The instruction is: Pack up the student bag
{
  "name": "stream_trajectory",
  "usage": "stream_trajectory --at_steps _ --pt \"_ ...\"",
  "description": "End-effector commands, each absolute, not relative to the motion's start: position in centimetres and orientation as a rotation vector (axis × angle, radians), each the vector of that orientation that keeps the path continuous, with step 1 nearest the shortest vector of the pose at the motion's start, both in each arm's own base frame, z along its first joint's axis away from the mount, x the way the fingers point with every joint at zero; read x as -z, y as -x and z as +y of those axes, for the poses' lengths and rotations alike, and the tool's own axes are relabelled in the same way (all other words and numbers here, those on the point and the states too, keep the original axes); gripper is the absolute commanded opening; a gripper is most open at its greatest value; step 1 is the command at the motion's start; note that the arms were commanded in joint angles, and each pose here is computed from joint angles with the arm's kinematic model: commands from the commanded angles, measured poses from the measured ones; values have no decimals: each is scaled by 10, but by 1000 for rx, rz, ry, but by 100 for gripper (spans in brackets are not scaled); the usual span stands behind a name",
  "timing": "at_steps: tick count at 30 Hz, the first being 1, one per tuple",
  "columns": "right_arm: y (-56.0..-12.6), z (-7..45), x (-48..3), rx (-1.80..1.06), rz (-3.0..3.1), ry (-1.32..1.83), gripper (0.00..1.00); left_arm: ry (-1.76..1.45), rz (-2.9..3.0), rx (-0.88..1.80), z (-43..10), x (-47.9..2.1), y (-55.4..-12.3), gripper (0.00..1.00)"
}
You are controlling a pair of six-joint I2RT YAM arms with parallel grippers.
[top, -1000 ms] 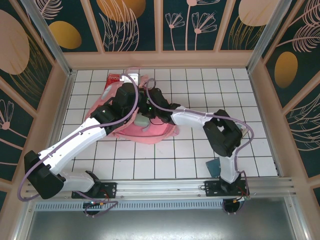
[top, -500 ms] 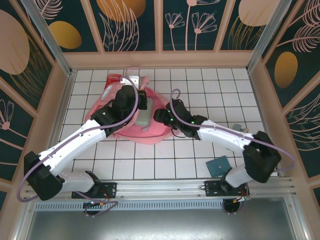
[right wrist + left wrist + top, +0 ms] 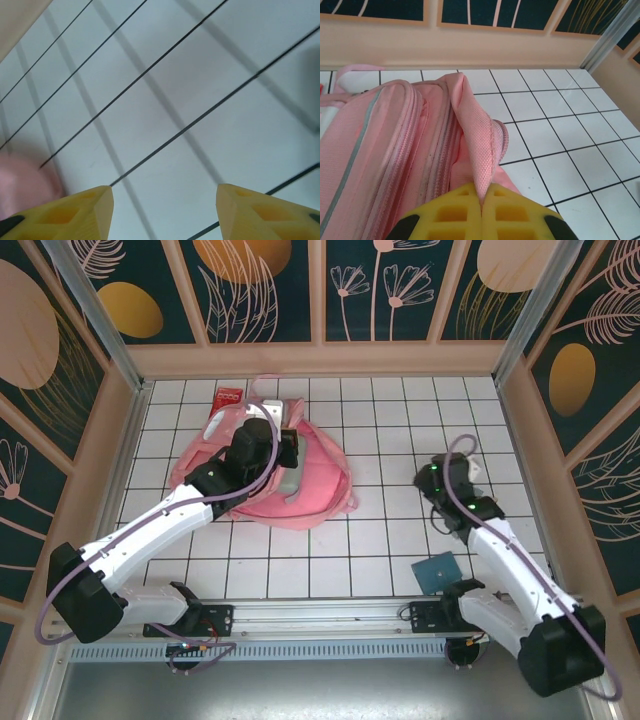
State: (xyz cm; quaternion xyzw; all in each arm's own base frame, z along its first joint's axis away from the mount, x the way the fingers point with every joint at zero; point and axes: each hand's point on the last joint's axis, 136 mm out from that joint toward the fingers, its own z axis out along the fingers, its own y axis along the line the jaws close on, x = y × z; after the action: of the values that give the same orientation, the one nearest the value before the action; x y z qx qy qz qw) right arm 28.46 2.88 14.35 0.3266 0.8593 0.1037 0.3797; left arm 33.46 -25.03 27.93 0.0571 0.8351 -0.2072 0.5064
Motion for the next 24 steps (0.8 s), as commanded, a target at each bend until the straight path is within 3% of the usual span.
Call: stream_trajectory --at_steps 1,6,11,15,24 --pt "-267 -18 -120 -115 2234 -932 59 -112 1896 625 -259 -316 -333 3" --pt "-263 -69 -97 -68 2185 -1111 63 -122 1888 644 -259 -318 -330 2" --pt "-273 -89 -82 -151 2140 -1180 80 -131 1890 652 -261 -316 -328 2" --pt "-289 -77 -65 -345 2174 -1145 89 -130 1886 650 -259 -318 -327 2" --pt "-314 -23 -65 -568 2265 -906 90 -129 1883 652 -259 -318 -328 2"
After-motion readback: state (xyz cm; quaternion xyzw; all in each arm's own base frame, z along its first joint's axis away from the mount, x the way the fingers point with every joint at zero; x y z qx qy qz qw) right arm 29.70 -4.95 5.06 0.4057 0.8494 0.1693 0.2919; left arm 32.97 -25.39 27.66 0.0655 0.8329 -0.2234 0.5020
